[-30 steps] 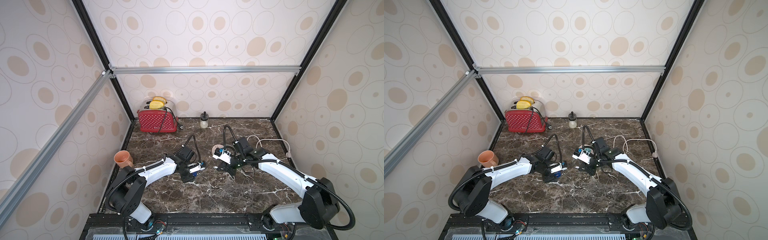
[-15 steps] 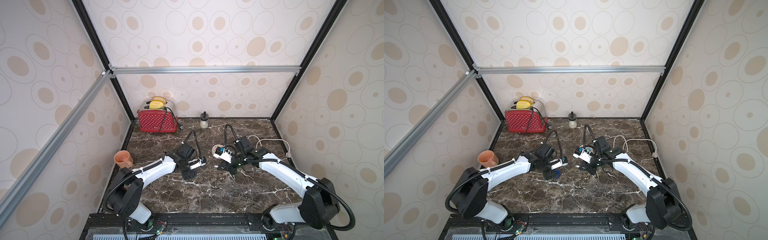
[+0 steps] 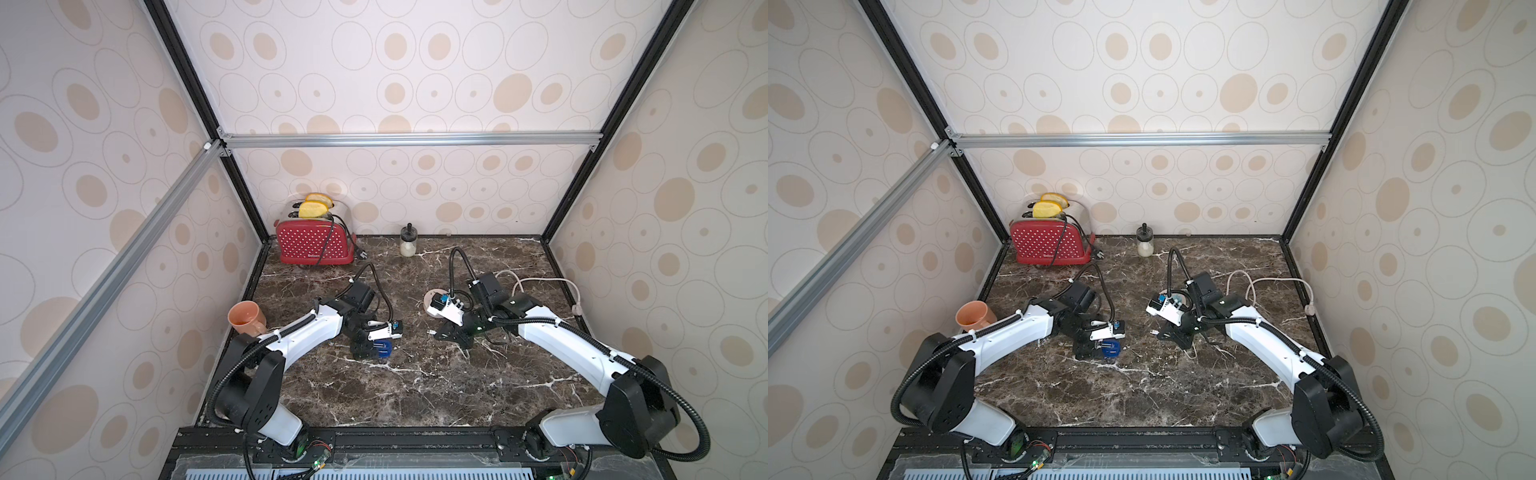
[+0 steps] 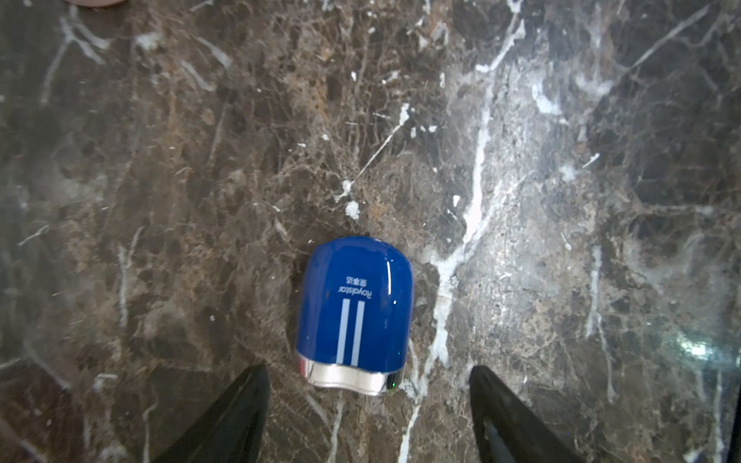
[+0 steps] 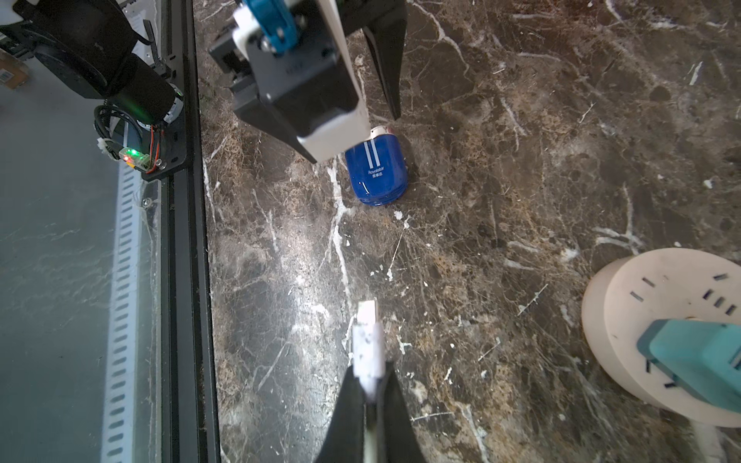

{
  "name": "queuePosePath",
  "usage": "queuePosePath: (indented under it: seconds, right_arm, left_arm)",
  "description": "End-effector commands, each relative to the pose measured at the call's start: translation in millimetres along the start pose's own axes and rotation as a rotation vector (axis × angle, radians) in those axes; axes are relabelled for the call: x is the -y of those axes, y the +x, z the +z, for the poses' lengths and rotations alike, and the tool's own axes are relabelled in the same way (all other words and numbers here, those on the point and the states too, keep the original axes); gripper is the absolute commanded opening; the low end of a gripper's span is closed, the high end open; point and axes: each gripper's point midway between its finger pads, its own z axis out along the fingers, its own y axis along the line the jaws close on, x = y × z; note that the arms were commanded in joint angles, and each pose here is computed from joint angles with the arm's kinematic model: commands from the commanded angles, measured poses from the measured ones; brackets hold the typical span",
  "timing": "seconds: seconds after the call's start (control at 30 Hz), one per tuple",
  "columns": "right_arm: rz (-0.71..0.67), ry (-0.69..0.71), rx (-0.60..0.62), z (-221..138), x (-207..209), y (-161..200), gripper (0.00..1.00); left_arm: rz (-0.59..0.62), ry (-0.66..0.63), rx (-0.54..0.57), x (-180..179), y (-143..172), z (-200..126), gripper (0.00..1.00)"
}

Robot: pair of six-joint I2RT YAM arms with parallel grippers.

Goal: Charge the electric shaver
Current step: Pick up the electric shaver from the center of the board.

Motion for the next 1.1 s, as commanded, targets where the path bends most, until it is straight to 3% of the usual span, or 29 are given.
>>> queuePosePath:
  seconds: [0.0, 0.33, 0.6, 0.77, 0.9, 1.0, 1.07]
  right_arm:
    - [0.0, -0.001, 0.014, -5, -2, -1, 0.0]
    - [0.005, 0.003, 0.013, -6, 0, -1, 0.0]
    - [0.006, 0.007, 0.019, -7, 0, -2, 0.0]
    - [0.006, 0.01, 0.014, -8, 0, 0, 0.0]
    - [0.009, 0.013, 0.013, -7, 1, 0, 0.0]
    - [0.011, 0.004, 0.015, -6, 1, -1, 0.0]
    - [0.012, 0.003, 0.014, -6, 2, -2, 0.0]
  left_arm:
    - [0.072, 0.01, 0.057, -4, -10, 6, 0.81]
    - [0.042, -0.064, 0.056, -21, 0, 20, 0.82]
    - [0.039, -0.01, 0.033, -17, 1, 21, 0.82]
    - [0.027, 0.056, -0.041, -6, 17, 30, 0.8]
    - [-0.006, 0.004, -0.005, -12, 13, 30, 0.8]
    - [-0.01, 0.024, 0.002, -7, 13, 32, 0.74]
    - [-0.021, 0.045, 0.01, -4, 12, 35, 0.63]
